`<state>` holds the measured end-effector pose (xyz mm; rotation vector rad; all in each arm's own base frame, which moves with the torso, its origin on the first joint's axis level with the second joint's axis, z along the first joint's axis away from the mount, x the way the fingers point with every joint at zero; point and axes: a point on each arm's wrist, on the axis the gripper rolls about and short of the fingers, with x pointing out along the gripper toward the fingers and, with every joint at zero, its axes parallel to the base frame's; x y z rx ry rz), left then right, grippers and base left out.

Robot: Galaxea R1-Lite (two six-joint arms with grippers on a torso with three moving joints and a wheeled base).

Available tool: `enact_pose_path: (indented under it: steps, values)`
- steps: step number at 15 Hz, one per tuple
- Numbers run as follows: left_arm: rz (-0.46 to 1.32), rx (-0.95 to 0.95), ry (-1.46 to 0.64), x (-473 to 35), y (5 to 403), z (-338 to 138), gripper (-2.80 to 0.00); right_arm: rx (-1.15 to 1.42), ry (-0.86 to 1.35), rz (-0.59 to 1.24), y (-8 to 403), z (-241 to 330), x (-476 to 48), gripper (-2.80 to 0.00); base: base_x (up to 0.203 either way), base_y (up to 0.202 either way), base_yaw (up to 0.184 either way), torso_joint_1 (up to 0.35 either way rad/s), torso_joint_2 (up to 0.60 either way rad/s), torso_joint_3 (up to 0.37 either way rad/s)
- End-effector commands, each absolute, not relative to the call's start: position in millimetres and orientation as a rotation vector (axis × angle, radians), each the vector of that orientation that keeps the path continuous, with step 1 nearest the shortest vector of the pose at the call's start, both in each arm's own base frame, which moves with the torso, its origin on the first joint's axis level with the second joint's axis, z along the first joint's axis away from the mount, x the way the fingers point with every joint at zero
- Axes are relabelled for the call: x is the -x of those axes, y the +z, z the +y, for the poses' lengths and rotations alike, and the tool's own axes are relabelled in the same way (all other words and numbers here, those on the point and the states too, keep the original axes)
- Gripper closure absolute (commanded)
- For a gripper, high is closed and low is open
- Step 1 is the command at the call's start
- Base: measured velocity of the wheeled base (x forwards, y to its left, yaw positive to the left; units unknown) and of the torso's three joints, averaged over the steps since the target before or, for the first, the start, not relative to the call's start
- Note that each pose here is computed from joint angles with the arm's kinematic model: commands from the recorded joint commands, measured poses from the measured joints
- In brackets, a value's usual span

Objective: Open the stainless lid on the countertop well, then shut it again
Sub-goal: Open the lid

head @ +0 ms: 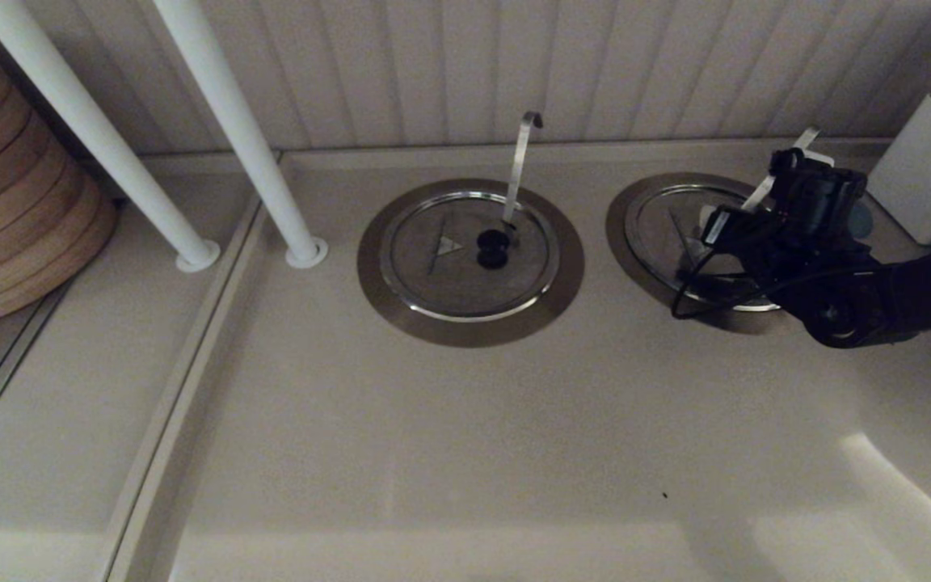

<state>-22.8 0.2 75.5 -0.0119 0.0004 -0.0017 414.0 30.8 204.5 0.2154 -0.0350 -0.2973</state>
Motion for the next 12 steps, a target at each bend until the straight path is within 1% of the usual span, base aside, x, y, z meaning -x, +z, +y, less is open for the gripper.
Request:
enact_pose_path:
  steps: [1, 12]
  values:
    - [0.002, 0.012, 0.0, 23, 76, 0, 0.0, -0.224, -0.295, -0.062, 213, 31, -410, -2.8, 0.0, 0.0, 0.0, 0.0, 0.0, 0.0]
    - [0.002, 0.012, -0.001, 23, 76, 0, 0.0, -0.237, -0.257, -0.086, 224, 46, -403, -2.8, 0.0, 0.0, 0.0, 0.0, 0.0, 0.0]
